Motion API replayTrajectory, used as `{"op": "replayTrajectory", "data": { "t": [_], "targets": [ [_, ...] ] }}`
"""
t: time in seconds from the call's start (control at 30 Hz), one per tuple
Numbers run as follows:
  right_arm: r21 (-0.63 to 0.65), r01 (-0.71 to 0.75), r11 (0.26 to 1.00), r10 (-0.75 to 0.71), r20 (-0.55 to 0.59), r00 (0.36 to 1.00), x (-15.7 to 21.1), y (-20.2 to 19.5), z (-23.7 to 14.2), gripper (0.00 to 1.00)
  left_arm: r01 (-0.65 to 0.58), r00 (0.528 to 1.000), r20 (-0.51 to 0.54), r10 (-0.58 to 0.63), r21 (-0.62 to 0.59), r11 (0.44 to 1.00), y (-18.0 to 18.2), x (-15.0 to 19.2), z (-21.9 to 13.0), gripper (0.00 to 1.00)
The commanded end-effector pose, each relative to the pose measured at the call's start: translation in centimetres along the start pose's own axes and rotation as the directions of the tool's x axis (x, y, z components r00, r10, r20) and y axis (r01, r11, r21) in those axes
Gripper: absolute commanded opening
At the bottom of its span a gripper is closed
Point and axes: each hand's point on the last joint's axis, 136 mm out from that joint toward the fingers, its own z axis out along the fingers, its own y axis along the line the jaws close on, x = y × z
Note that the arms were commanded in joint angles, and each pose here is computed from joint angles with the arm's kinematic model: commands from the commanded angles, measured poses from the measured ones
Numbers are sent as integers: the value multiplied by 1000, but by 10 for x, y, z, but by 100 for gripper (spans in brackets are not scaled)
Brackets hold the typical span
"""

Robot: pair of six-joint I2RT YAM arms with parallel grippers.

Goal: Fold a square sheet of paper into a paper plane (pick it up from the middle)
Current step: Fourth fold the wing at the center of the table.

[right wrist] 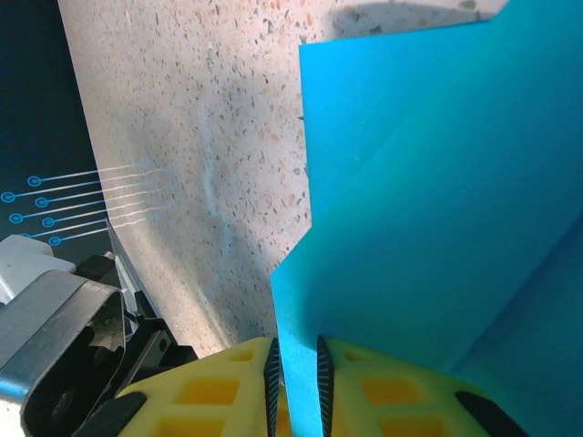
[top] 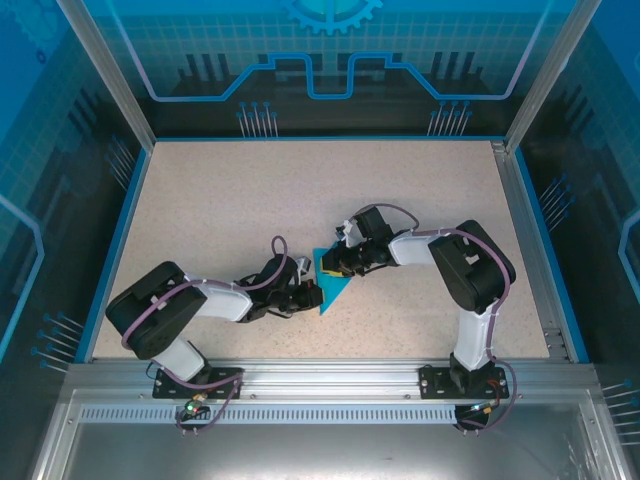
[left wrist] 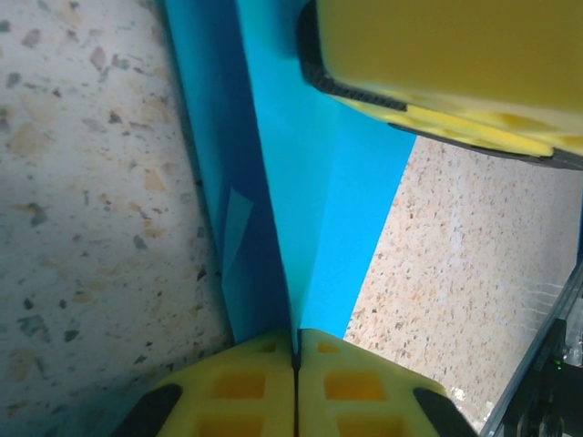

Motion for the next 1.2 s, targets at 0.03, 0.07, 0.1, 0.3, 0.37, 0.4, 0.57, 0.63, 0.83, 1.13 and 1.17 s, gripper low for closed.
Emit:
{"op": "replayTrajectory", "data": {
  "t": [0.03, 0.07, 0.1, 0.3, 0.37, 0.4, 0.57, 0.63, 0.83, 1.13, 1.17],
  "targets": [
    [29, -9, 1000, 10, -38, 999, 5, -8, 8, 21, 27, 998, -57, -34, -127, 992, 31, 15, -2, 2],
    [33, -12, 999, 13, -40, 999, 6, -10, 9, 21, 29, 997, -61, -37, -132, 991, 32, 16, -2, 1],
    [34, -13, 999, 14, -39, 999, 5, -10, 9, 21, 31, 997, -64, -41, -143, 989, 34, 17, -2, 0],
    [65, -16, 998, 19, -38, 999, 6, -17, 10, 21, 50, 993, -100, -70, -189, 981, 44, 24, -1, 0],
    [88, -18, 996, 22, -36, 999, 7, -22, 9, 21, 58, 990, -112, -81, -194, 979, 46, 27, 0, 0],
    [101, -21, 995, 25, -37, 999, 7, -24, 9, 21, 63, 989, -118, -87, -195, 979, 46, 28, 1, 0],
    [137, -46, 989, 54, -53, 997, 12, -40, 15, 20, 69, 986, -139, -96, -187, 980, 45, 32, 3, 1],
    [146, -55, 988, 63, -57, 996, 15, -44, 16, 20, 66, 985, -143, -95, -196, 978, 47, 33, 1, 6],
    [163, -66, 985, 77, -67, 995, 18, -49, 19, 20, 57, 987, -141, -78, -145, 988, 33, 31, -6, 24],
    [191, -70, 979, 84, -68, 994, 21, -52, 20, 20, 117, 991, 72, -109, -121, 986, 14, 4, -53, 43],
    [190, -69, 979, 83, -68, 994, 21, -52, 20, 20, 127, 989, 88, -116, -124, 984, 13, 1, -57, 43]
  ]
}}
